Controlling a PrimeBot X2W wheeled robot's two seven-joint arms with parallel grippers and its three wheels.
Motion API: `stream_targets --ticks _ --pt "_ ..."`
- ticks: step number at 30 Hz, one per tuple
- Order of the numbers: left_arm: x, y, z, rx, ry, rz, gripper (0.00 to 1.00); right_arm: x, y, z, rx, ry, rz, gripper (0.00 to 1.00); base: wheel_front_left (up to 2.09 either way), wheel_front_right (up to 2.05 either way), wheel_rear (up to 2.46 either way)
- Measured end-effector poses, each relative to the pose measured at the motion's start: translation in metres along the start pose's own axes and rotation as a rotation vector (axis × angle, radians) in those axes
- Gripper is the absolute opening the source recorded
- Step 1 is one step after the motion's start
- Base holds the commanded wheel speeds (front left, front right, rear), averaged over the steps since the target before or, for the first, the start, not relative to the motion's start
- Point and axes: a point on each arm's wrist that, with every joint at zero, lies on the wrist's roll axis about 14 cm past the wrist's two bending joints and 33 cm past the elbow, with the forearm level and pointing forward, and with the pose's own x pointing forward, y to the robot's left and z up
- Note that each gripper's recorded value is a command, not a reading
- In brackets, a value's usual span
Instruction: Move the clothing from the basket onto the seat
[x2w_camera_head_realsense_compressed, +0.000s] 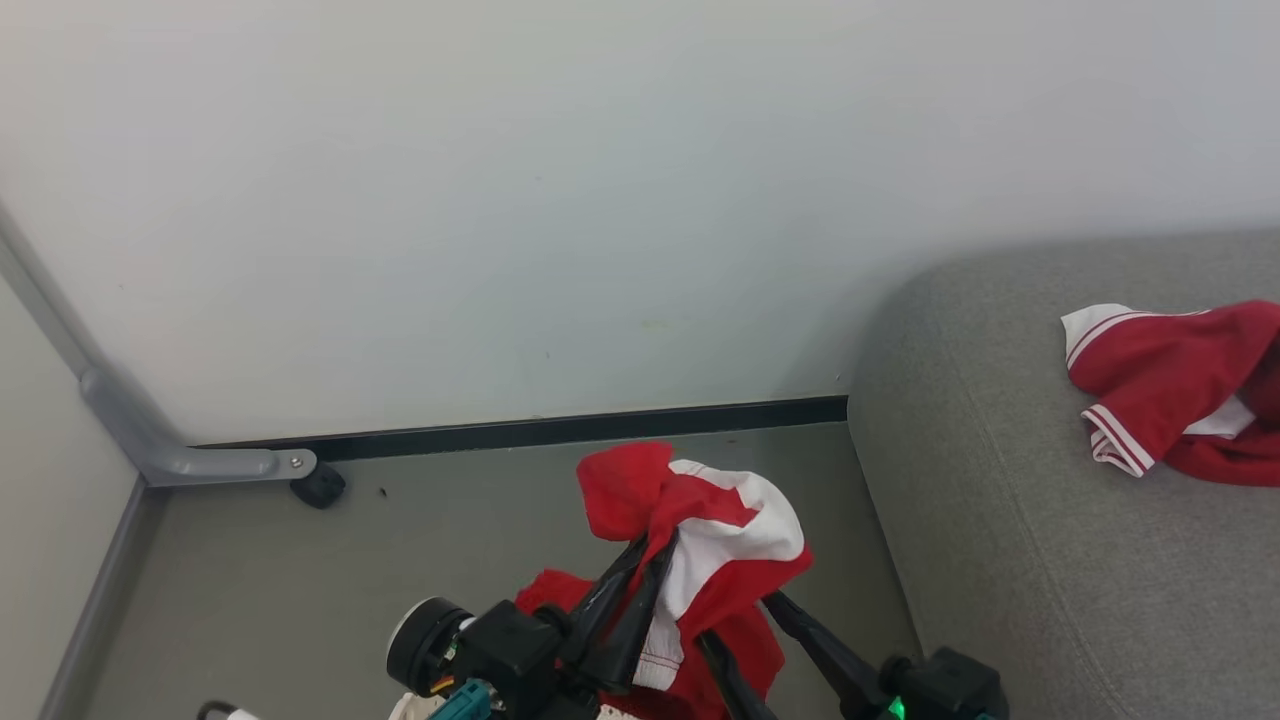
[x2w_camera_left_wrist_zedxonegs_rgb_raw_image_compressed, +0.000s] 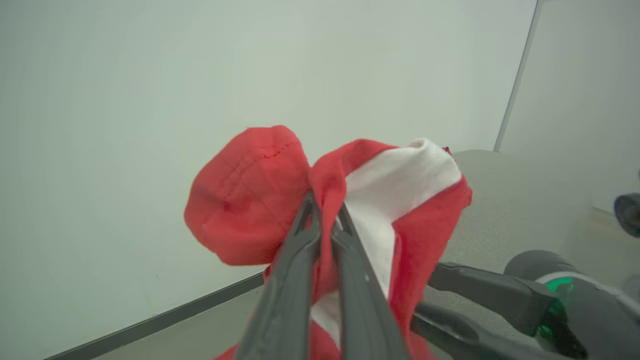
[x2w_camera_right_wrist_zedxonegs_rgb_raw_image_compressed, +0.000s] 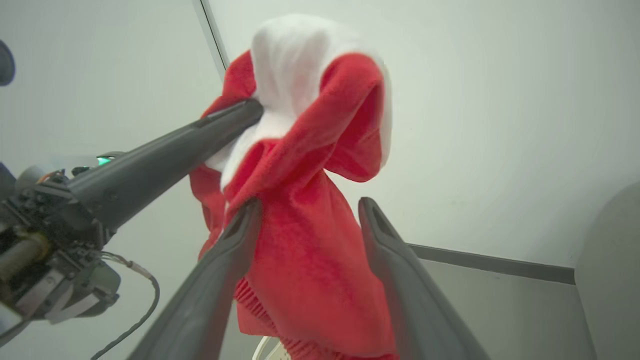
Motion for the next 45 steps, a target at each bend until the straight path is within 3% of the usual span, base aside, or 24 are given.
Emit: stream_targets --ticks 7,15,16,17,30,31,32,33,34,35,45 --pt "-0.003 0.004 0.001 0.002 0.006 0.017 0.00 0.012 0.020 -0.026 -0.010 0.110 0.087 1.00 0.00 0.00 0.00" --pt "-0.005 0.006 0.003 0.004 0.004 0.024 0.00 0.021 0.021 -0.044 -0.028 0.189 0.116 0.98 0.00 0.00 0.00" --pt "-0.005 0.006 0.004 0.005 0.003 0.024 0.00 0.022 0.021 -0.046 -0.028 0.199 0.117 0.35 0.00 0.00 0.00" --pt "-0.005 0.006 0.004 0.005 0.001 0.024 0.00 0.023 0.020 -0.047 -0.029 0.206 0.118 0.00 0.00 0.00 0.00" --pt "-0.006 0.006 0.006 0.007 0.001 0.026 0.00 0.032 0.016 -0.045 -0.005 0.193 0.112 0.00 0.00 0.00 0.00" --pt "-0.006 0.005 0.006 0.007 0.003 0.024 0.19 0.033 0.014 -0.043 -0.006 0.182 0.108 0.00 0.00 0.00 0.00" --pt "-0.006 0.004 0.005 0.007 0.008 0.021 0.46 0.034 0.011 -0.041 -0.007 0.175 0.102 0.00 0.00 0.00 0.00" --pt "-0.006 0.003 0.004 0.007 0.014 0.015 0.80 0.036 0.008 -0.038 -0.006 0.163 0.093 0.00 0.00 0.00 0.00" --pt "-0.006 0.000 0.002 0.008 0.026 0.006 0.95 0.038 0.003 -0.034 -0.005 0.149 0.082 0.00 0.00 0.00 0.00" --pt "-0.006 -0.002 0.000 0.008 0.033 0.000 1.00 0.040 -0.002 -0.030 -0.007 0.135 0.070 0.00 0.00 0.00 0.00" --pt "-0.003 -0.010 -0.003 0.013 0.040 -0.040 1.00 0.053 -0.058 0.010 -0.062 0.022 -0.059 0.00 0.00 0.00 0.00"
